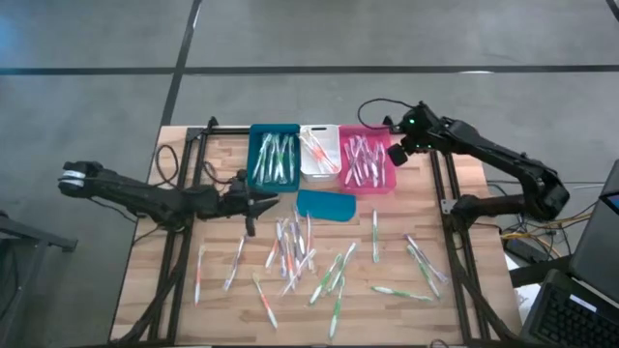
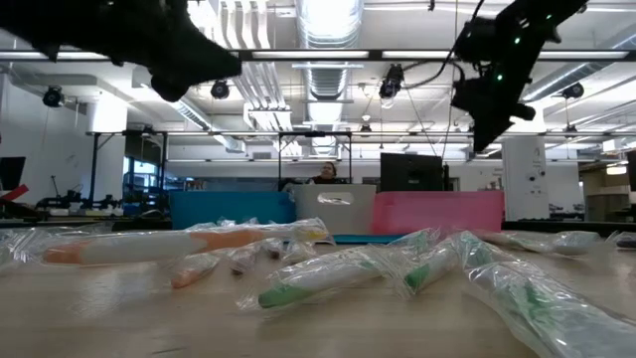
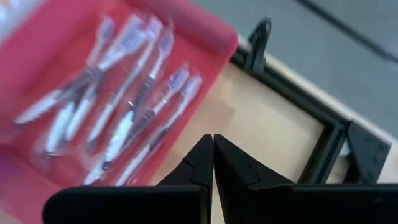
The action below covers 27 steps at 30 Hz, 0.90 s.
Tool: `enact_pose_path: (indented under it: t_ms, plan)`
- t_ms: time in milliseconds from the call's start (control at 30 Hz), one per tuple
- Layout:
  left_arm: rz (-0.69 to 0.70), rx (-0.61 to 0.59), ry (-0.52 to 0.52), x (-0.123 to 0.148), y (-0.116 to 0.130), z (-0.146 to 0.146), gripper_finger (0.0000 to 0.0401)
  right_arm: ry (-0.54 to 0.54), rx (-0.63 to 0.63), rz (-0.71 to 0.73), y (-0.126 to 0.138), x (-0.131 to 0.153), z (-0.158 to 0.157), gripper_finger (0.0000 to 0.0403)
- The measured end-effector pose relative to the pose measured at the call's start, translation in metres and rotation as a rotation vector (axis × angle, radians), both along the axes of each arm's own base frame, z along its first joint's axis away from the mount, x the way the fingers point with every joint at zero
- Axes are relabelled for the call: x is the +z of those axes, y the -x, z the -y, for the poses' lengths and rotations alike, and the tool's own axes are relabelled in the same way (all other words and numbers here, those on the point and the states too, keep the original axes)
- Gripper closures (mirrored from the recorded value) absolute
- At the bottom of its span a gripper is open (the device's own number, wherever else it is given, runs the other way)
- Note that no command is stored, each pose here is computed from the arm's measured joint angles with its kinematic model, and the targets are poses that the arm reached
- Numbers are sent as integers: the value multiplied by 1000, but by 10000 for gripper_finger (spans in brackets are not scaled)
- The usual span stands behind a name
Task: Pick & Place Toothbrushes
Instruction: Put the green toothbrush into the blue bin
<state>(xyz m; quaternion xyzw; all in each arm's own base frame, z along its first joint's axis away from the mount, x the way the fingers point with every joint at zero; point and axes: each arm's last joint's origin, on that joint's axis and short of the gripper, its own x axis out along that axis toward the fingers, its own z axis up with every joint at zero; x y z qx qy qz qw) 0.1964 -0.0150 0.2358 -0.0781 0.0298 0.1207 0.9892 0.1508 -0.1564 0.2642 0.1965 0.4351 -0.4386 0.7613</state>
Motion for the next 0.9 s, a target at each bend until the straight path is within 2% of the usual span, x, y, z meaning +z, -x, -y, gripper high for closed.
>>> enact_pose_path:
  t_ms: [200,400,567,900]
  plan:
    - [-362,99,97,27,-4,0,312,107,93,77,5,22,-20,394]
    - [-603,155,220,48,-3,12,312,161,223,101,0,25,-39,394]
    - [-682,123,232,45,-16,38,312,154,282,101,-6,19,-48,394]
    - [-802,75,148,25,-59,78,312,135,425,115,-18,16,-70,394]
